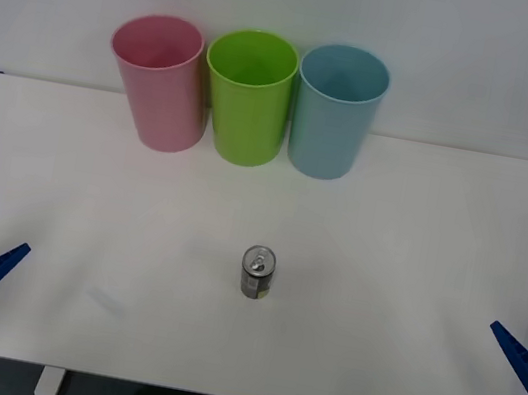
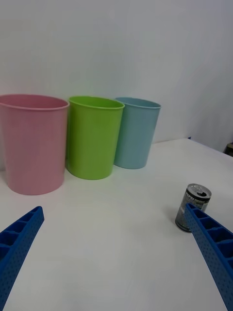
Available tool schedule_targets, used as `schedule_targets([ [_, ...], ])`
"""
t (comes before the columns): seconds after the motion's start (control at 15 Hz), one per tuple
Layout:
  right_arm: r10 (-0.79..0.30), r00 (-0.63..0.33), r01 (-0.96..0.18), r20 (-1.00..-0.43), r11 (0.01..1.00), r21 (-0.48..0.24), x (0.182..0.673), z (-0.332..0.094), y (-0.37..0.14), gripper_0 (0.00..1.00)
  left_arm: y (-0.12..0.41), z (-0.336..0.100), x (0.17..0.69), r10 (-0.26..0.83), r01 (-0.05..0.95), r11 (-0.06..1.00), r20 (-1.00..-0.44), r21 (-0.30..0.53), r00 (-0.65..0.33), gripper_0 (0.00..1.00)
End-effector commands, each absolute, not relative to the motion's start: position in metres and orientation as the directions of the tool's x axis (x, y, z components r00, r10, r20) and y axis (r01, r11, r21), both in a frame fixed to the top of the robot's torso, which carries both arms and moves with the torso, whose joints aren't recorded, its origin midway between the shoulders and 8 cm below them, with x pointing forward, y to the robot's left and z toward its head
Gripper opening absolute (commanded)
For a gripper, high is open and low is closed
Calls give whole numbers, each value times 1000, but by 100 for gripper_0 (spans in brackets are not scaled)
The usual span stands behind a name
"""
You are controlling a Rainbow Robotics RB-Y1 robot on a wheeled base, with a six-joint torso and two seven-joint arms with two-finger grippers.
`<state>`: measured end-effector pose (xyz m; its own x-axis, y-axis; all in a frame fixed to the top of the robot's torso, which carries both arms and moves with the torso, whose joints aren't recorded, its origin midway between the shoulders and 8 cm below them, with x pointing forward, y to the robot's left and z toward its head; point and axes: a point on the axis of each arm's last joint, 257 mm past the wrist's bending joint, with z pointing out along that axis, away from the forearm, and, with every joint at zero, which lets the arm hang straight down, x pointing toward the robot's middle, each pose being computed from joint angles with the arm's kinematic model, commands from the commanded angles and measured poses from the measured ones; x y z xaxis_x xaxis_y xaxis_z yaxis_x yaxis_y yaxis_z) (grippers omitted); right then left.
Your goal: Grasp the object on the table and drop it into the matching bin: aluminum can to the light blue bin, PET bottle to the pink bin.
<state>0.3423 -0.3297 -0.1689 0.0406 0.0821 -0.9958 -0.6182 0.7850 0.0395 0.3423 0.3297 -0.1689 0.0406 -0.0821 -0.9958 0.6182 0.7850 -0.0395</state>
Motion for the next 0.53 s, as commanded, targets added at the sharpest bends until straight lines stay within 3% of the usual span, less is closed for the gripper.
schedule_targets([
  [0.07,82,41,-618,-996,785,39,342,-169,-330,100,330,-169,342,-82,618,785,-996,-39,41,100],
  [0.13,112,37,-605,-993,794,67,339,-173,-331,100,330,-169,342,-82,618,785,-996,-39,41,100],
  [0.53,87,36,-633,-996,773,44,336,-171,-326,100,330,-169,342,-82,618,785,-996,-39,41,100],
])
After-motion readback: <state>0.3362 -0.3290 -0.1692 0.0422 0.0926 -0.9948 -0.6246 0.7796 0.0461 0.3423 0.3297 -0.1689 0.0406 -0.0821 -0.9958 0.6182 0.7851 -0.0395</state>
